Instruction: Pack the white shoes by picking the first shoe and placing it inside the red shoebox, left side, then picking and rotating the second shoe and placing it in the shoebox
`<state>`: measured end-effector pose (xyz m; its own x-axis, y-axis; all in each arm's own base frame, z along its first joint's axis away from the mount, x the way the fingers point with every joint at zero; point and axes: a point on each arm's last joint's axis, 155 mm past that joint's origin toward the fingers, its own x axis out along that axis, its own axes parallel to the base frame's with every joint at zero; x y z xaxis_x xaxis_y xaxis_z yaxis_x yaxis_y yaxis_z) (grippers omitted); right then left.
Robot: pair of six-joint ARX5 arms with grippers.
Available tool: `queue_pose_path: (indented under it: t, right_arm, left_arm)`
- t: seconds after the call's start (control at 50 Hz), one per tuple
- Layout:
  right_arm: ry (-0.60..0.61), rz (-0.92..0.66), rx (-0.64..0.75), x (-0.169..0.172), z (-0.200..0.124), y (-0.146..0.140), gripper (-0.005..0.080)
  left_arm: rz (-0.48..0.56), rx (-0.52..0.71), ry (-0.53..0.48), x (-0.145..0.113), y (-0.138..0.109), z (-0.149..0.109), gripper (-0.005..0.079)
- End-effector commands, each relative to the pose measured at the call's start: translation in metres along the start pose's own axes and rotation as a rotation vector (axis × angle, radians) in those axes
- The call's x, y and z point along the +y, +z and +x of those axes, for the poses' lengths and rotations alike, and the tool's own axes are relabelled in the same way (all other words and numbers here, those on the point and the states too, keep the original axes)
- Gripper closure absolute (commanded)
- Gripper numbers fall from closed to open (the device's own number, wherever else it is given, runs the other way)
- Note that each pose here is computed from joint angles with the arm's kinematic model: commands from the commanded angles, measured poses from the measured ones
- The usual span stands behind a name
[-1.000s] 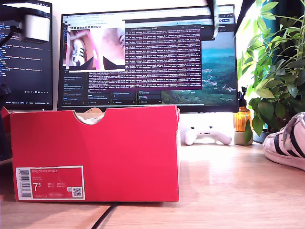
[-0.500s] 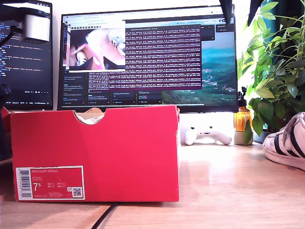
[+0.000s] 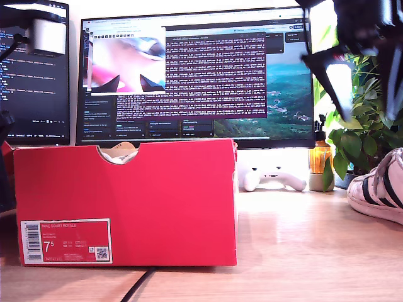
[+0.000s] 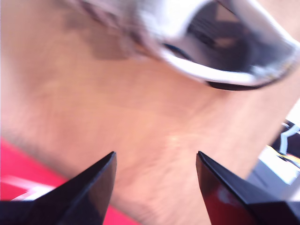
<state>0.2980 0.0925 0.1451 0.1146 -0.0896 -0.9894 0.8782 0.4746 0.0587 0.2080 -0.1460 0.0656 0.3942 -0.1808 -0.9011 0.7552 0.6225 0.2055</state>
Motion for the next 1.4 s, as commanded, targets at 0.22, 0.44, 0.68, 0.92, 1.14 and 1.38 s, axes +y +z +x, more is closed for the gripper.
queue_pose_path:
  t: [0.22, 0.44, 0.68, 0.92, 1.14, 1.38]
  right_arm:
    - [0.092, 0.11, -0.027, -0.041, -0.028, 0.01, 0.0255]
    - [0.093, 0.162, -0.028, -0.065, -0.025, 0.013, 0.0255]
    - [0.04, 0.239, -0.014, -0.098, -0.007, 0.007, 0.0255]
    - [0.027, 0.288, -0.027, -0.11, -0.002, 0.015, 0.028]
    - [0.038, 0.322, -0.032, -0.11, 0.001, 0.025, 0.0295]
    - [0.066, 0.358, -0.034, -0.106, 0.002, 0.037, 0.0295]
  left_arm:
    - [0.013, 0.009, -0.005, -0.002, -0.002, 0.003, 0.0761]
    - [0.013, 0.009, -0.006, -0.002, -0.002, 0.003, 0.0761]
    - [0.013, 0.009, -0.006, -0.002, -0.002, 0.003, 0.0761]
    - [0.013, 0.009, -0.006, -0.002, -0.002, 0.003, 0.0761]
    - [0.013, 0.009, -0.005, -0.002, -0.002, 0.003, 0.0761]
    - [0.013, 0.009, -0.006, -0.002, -0.002, 0.003, 0.0761]
